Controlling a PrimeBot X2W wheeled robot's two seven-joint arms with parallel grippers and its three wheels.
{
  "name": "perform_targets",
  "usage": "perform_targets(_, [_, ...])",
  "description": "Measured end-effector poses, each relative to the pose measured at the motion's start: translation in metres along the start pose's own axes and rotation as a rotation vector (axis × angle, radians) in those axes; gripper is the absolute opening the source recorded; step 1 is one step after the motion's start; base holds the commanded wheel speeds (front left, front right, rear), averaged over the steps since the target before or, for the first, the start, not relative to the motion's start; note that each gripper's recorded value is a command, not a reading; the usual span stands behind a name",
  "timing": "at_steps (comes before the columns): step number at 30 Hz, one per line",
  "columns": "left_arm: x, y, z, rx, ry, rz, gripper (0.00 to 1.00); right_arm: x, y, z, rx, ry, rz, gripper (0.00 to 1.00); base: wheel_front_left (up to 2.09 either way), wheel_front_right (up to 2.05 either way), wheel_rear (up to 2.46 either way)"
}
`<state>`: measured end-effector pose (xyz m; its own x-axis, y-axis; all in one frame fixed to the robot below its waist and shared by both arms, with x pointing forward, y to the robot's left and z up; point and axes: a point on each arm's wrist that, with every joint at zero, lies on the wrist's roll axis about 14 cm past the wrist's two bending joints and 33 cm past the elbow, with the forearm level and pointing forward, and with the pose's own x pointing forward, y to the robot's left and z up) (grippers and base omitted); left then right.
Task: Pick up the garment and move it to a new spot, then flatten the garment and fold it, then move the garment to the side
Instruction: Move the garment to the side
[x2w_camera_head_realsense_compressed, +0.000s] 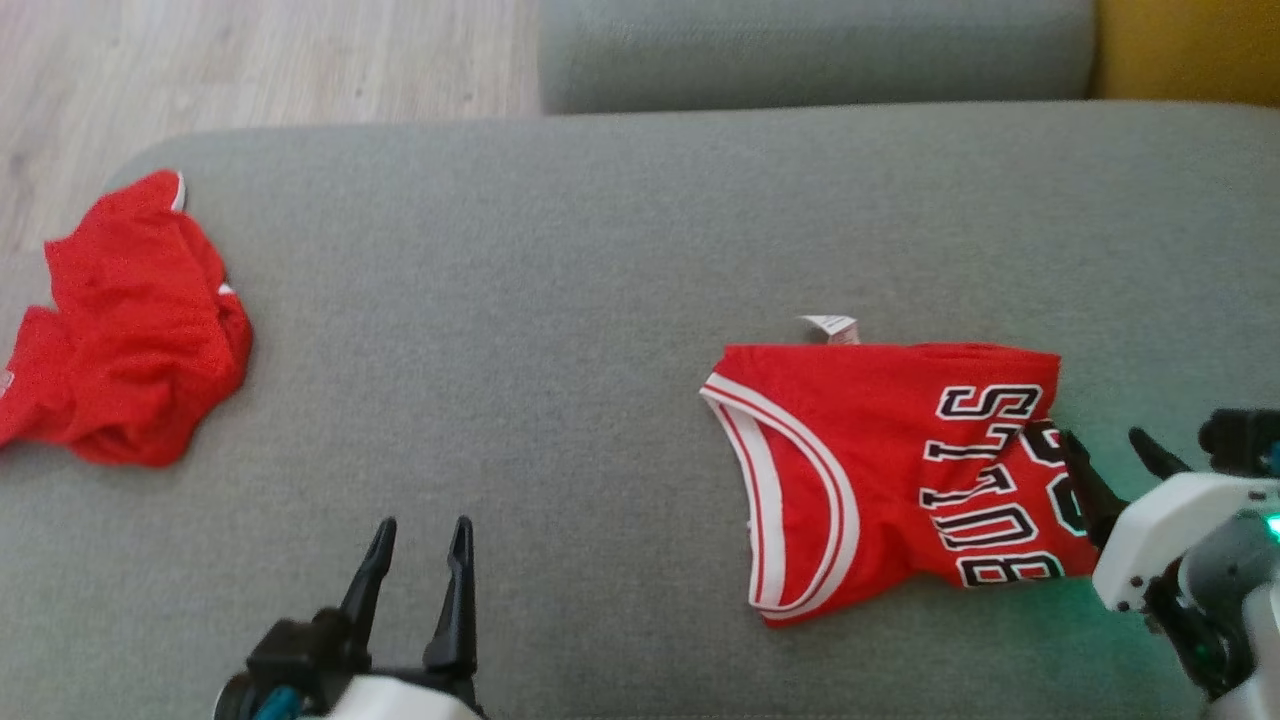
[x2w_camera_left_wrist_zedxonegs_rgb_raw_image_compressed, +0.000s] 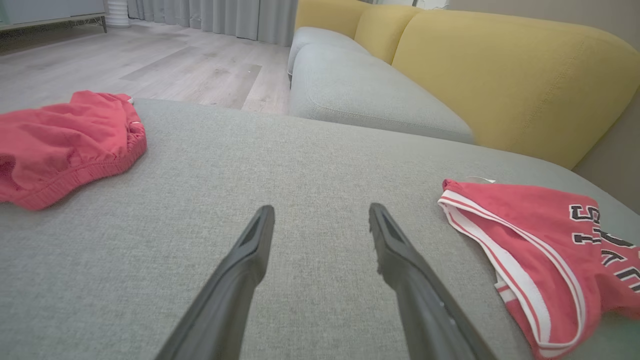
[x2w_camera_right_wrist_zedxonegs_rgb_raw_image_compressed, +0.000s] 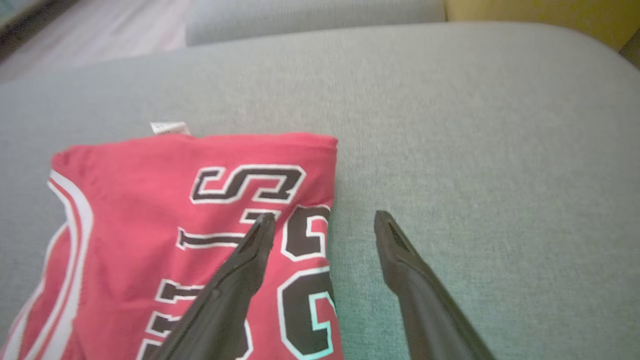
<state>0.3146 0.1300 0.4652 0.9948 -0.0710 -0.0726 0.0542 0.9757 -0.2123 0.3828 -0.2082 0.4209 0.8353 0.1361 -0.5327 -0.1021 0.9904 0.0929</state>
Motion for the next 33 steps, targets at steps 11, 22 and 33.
perform_targets(11, [0.007, 0.01, -0.002, -0.007, 0.01, 0.054, 1.0, 0.038, 0.024, -0.033, 0.081, 0.254, 0.073, 0.0, 0.0, 0.0, 0.0])
perform_targets(22, [0.049, -0.02, -0.008, 0.002, 0.027, -0.06, 1.0, 0.057, -0.074, 0.046, 0.101, 0.002, -0.173, 0.0, 0.0, 0.0, 0.0])
perform_targets(33, [0.101, -0.042, -0.033, 0.06, 0.058, -0.174, 1.0, 0.059, -0.232, 0.099, 0.049, -0.167, -0.594, 0.0, 0.0, 0.0, 0.0])
